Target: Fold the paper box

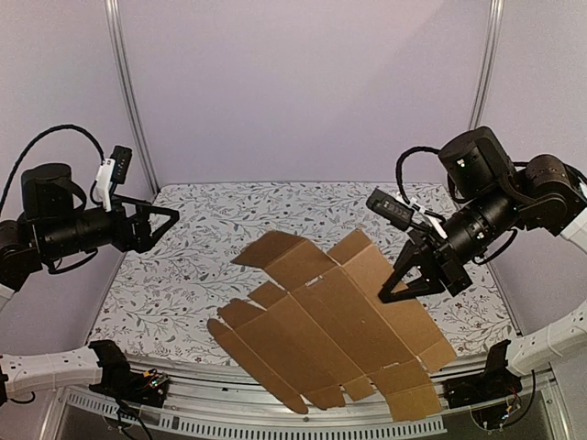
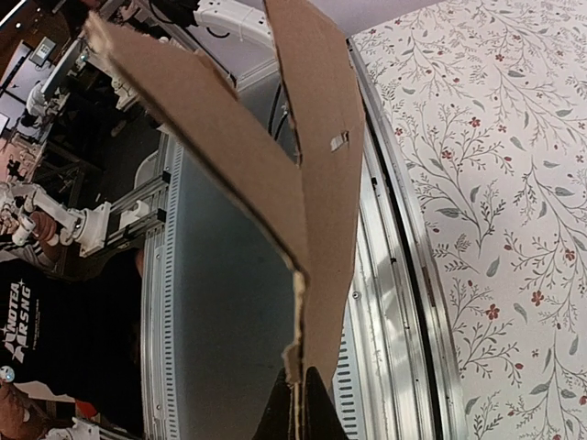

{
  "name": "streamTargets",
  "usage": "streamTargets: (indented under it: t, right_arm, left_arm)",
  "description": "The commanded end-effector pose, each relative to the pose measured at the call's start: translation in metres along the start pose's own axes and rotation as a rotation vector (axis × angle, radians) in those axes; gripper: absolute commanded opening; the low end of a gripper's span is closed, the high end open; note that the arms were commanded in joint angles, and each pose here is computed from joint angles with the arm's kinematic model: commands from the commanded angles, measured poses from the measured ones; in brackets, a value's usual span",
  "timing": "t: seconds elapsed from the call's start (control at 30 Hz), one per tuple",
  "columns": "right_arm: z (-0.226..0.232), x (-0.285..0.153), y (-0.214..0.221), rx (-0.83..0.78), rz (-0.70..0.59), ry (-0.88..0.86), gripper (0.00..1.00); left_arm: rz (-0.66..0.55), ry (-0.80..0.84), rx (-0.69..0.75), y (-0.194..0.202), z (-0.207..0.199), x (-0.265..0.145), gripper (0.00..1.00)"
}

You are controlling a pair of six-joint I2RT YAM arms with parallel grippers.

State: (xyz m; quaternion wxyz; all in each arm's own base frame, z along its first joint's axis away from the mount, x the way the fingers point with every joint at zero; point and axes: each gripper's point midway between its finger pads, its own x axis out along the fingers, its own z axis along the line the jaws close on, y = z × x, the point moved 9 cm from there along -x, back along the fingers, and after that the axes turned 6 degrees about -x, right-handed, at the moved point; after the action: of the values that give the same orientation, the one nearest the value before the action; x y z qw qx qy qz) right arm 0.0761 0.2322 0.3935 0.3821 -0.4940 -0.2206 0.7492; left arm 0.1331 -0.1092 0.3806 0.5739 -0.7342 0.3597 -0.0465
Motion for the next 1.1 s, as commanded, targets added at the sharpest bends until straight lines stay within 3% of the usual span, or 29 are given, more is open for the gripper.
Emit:
streamTargets:
  t: [0.0, 0.23, 0.53, 0.83, 1.07]
  right_arm:
    - [0.021, 0.003, 0.007, -0.027, 0.061, -0.13, 0.0]
    - [0.007, 0.022, 0.018, 0.017, 0.172, -0.075, 0.0]
    - [-0.063, 0.083, 0.035, 0.058, 0.468, 0.246, 0.0]
    - [-0.105, 0.113, 0.015, -0.113, 0.563, 0.471, 0.0]
    - [-0.124, 0.132, 0.007, -0.276, 0.619, 0.517, 0.0]
  left_arm:
    - [-0.024, 0.033, 0.022, -0.007, -0.005, -0.003, 1.0]
    - [-0.006, 0.03, 0.014, -0.001, -0.003, 0.003, 1.0]
    - [0.066, 0.058, -0.004, 0.011, -0.003, 0.018, 1.0]
    - [0.143, 0.106, -0.063, 0.033, -0.002, 0.038, 1.0]
    - [0.217, 0.16, -0.155, 0.056, -0.002, 0.058, 0.99]
